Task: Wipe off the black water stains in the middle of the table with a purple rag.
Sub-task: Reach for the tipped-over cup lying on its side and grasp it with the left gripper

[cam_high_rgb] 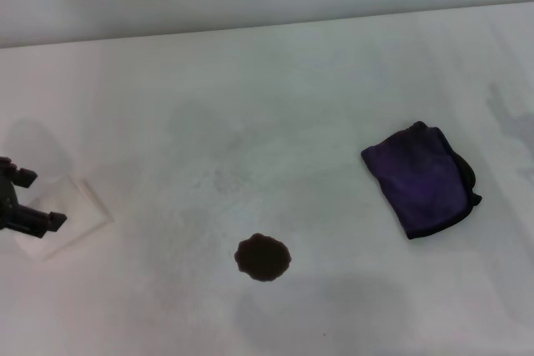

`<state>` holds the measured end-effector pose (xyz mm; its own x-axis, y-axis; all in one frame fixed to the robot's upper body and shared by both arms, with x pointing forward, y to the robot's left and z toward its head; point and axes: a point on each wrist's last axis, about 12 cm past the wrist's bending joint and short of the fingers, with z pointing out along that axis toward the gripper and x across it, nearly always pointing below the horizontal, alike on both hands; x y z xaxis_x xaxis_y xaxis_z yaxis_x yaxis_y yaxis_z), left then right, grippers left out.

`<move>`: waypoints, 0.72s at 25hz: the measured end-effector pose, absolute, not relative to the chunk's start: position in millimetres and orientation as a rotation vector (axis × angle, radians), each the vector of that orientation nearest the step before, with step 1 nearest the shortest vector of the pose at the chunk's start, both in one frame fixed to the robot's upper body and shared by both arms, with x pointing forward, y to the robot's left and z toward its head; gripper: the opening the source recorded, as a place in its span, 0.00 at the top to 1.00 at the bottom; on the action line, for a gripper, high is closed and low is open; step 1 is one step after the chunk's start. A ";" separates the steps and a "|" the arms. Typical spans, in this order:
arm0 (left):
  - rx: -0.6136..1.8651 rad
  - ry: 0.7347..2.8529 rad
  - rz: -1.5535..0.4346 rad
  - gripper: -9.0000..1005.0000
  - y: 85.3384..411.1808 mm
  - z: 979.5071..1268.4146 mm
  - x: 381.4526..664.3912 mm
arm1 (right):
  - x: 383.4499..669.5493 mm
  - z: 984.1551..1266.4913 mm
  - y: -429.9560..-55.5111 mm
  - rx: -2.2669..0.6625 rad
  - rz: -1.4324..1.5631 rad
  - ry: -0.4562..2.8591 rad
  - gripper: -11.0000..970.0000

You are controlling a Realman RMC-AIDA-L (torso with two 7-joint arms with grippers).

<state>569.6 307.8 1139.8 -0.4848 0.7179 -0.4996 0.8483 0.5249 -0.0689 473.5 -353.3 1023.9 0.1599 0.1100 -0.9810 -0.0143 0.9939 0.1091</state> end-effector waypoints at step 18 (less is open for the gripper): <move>1.336 2.346 -0.372 0.11 290.3 1105.9 572.3 | 473.4 1024.0 -355.5 0.076 0.079 1.410 0.10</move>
